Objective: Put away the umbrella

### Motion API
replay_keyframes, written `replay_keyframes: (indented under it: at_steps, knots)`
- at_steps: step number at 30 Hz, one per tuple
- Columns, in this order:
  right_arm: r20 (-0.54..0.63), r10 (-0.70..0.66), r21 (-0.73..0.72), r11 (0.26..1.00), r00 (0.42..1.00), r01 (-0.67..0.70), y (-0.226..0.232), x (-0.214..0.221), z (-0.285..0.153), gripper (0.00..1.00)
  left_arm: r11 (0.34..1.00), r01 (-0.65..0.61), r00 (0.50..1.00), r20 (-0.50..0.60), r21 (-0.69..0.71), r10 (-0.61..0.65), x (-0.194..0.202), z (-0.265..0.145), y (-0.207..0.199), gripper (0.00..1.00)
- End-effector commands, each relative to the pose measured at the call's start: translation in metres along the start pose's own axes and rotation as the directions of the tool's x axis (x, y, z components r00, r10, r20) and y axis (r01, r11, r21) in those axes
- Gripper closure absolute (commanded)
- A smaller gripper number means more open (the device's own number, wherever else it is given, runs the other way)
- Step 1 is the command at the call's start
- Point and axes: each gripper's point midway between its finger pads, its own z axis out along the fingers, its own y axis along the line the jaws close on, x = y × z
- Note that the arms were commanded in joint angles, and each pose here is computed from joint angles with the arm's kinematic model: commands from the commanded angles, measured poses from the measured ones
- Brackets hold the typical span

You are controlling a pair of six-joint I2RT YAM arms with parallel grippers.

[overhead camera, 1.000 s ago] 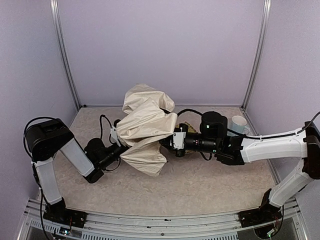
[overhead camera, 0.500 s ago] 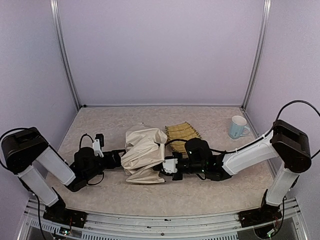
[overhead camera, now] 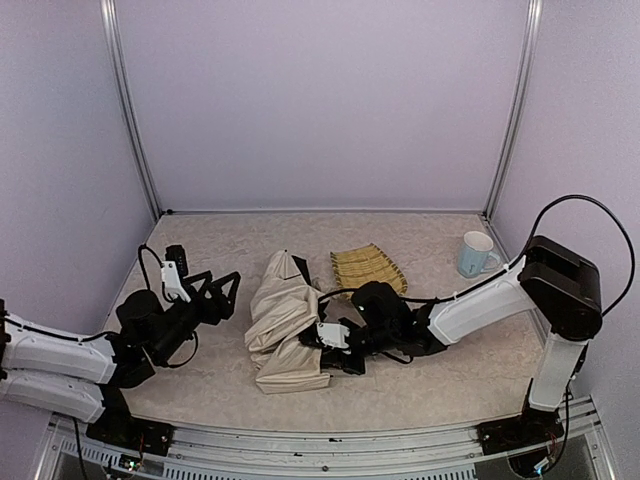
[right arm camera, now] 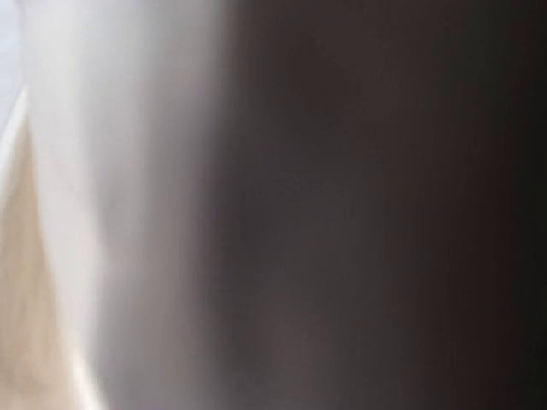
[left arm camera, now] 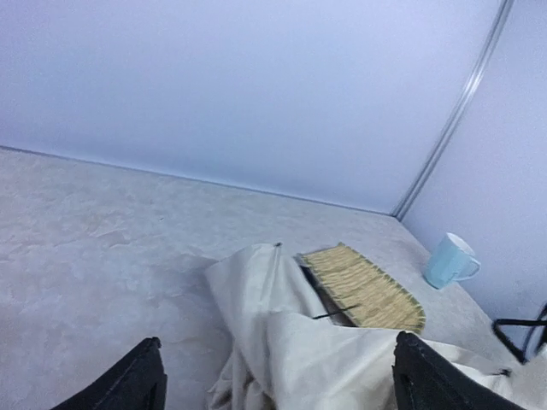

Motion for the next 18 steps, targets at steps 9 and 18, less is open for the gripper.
replay_keyframes:
  at_steps: [9,18]
  knots:
    - [-0.247,0.420,-0.279,0.832,0.873,-0.479,0.021,0.044,-0.003,1.00,0.580,-0.444,0.775,-0.032,0.683,0.631,0.055,-0.082,-0.147,0.25]
    - [-0.367,0.462,-0.380,0.718,0.807,-0.584,0.032,0.051,-0.006,1.00,0.385,-0.537,0.385,-0.188,0.751,0.904,0.153,-0.055,-0.124,0.06]
